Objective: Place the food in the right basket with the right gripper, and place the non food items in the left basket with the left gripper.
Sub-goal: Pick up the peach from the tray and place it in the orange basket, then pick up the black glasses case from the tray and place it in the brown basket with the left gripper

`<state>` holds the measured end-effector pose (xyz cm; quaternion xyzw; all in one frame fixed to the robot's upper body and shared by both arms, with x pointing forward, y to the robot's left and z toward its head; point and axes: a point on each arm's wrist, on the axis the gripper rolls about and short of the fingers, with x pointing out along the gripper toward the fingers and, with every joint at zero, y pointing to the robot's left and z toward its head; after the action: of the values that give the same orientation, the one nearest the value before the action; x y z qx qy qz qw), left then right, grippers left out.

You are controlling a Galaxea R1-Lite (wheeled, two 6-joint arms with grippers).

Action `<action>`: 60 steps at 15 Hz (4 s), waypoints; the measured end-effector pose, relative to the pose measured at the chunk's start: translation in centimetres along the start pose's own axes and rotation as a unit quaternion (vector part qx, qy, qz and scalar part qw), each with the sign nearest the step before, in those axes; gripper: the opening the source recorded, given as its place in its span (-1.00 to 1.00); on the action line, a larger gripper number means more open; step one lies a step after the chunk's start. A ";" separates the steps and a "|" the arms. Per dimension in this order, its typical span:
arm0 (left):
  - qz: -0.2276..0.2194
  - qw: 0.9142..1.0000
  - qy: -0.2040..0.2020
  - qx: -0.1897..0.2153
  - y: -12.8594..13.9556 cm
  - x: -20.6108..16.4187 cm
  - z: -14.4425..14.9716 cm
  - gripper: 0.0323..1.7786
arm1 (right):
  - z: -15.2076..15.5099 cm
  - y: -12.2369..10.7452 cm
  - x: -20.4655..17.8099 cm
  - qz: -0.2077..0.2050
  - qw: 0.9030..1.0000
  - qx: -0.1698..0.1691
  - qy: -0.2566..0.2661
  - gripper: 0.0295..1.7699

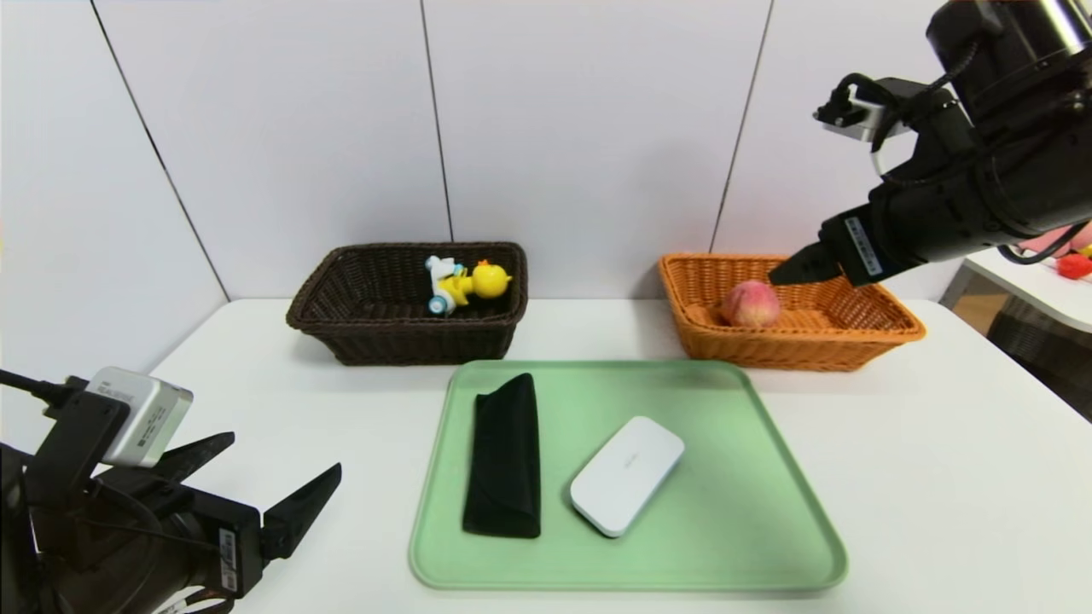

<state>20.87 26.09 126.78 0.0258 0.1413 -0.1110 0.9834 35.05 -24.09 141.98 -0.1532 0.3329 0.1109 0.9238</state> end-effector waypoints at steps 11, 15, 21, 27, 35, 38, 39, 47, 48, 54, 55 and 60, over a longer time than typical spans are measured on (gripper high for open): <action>-0.006 1.000 -0.002 -0.005 -0.1 0.0 0.1 0.90 | -11.0 1.8 -4.0 0.029 0.999 0.016 -0.004 0.91; -0.006 1.000 0.004 -0.011 0.0 0.0 -0.2 0.90 | -15.8 1.8 -5.4 0.031 0.998 0.049 -0.007 0.91; -0.027 1.000 0.009 -0.007 -0.6 -0.2 -0.5 0.90 | -21.9 2.3 -5.8 0.029 0.993 0.072 -0.092 0.91; -0.059 0.998 -0.002 0.003 -2.4 0.9 1.4 0.90 | -23.4 2.4 -6.0 0.035 0.991 0.071 -0.104 0.91; -0.060 0.998 0.004 -0.005 -6.4 5.9 5.3 0.90 | -24.1 2.6 -5.8 0.037 0.993 0.067 -0.095 0.91; -0.056 0.997 0.038 -0.023 -7.8 7.2 6.5 0.90 | -24.2 2.6 -5.7 0.038 0.993 0.067 -0.094 0.91; -0.054 0.997 0.055 -0.031 -8.2 7.5 6.8 0.90 | -24.2 2.6 -5.7 0.041 0.993 0.066 -0.094 0.91; -0.020 0.975 0.206 -0.081 -11.1 9.3 8.4 0.90 | -24.4 2.6 -5.6 0.043 0.993 0.063 -0.090 0.91; -0.013 0.971 0.226 -0.080 -11.3 9.6 8.6 0.90 | -24.4 2.7 -5.6 0.043 0.993 0.063 -0.089 0.91; -0.004 0.941 0.327 -0.090 -12.5 10.8 9.5 0.90 | -24.4 2.7 -5.6 0.042 0.994 0.055 -0.089 0.91; -0.004 0.935 0.339 -0.098 -12.8 11.0 9.6 0.90 | -24.3 2.7 -5.6 0.042 0.994 0.053 -0.090 0.91; -0.002 0.924 0.368 -0.107 -14.3 13.3 9.4 0.90 | -24.3 2.7 -5.5 0.042 0.994 0.050 -0.089 0.92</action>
<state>32.63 8.58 131.77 -0.0409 0.5045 -0.0799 0.8588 15.94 -30.86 127.25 -0.0818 0.2607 0.1460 0.9508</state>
